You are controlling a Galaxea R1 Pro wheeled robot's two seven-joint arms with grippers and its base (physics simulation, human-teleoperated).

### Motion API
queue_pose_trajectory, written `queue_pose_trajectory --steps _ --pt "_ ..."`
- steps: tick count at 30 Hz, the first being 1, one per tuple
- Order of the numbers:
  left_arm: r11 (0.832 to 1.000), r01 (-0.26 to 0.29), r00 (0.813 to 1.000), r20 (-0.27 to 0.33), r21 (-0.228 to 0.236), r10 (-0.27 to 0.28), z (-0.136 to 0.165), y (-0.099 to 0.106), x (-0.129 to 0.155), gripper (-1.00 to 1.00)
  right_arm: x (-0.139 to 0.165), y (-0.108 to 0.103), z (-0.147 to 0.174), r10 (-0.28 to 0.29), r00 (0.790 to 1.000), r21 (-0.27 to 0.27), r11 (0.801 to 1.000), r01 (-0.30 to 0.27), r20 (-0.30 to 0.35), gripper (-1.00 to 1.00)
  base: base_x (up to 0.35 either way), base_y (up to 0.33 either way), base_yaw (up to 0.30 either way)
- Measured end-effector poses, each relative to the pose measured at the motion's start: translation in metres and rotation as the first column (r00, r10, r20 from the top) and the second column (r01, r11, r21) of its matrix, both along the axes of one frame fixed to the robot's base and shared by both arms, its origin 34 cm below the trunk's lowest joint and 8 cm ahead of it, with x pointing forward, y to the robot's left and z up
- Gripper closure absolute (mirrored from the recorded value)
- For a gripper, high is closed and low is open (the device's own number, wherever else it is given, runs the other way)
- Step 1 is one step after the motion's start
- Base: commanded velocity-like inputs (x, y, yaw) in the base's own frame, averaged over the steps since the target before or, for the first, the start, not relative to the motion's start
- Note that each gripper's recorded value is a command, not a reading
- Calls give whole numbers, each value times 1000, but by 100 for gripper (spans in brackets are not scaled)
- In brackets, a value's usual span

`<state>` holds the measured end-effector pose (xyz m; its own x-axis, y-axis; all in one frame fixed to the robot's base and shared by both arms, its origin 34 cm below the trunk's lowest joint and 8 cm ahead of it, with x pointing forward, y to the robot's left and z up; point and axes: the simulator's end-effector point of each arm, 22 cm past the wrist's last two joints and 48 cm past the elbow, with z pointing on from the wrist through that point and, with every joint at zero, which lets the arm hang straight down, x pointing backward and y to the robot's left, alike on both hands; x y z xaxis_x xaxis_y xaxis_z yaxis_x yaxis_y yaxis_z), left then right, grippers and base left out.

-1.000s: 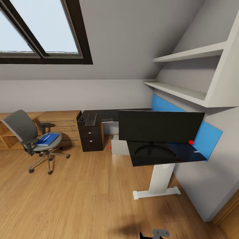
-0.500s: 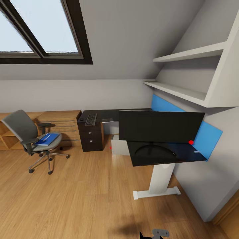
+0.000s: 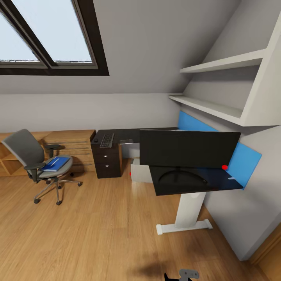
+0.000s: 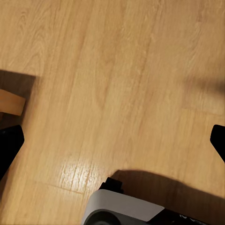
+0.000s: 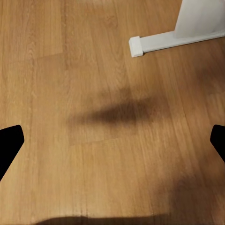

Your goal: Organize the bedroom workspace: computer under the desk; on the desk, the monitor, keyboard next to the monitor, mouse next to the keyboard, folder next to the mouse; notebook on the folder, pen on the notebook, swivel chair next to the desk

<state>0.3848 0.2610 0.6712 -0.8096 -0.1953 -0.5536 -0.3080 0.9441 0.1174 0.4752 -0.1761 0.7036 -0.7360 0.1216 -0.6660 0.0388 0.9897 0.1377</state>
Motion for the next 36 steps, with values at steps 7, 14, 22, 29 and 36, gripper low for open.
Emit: queue_pose_trajectory --steps 7,14,22,29,36 --pt "1000 0 1000 0 0 0 0 0 0 -100 0 0 0 0 1000 0 1000 0 0 -100 0 0 0" --pt "1000 0 1000 0 0 0 0 0 0 -100 0 0 0 0 1000 0 1000 0 0 -100 0 0 0" --pt "1000 0 1000 -1 1 0 0 1 0 -100 0 0 0 0 1000 0 1000 0 0 -100 0 0 0" --pt "1000 -1 1000 0 0 1 0 1 0 -100 0 -1 0 -3 1000 0 1000 3 -1 -100 0 0 0" --pt "1000 -2 1000 0 0 2 0 1 0 -100 9 -20 5 -29 999 -16 999 30 34 -100 0 0 0"
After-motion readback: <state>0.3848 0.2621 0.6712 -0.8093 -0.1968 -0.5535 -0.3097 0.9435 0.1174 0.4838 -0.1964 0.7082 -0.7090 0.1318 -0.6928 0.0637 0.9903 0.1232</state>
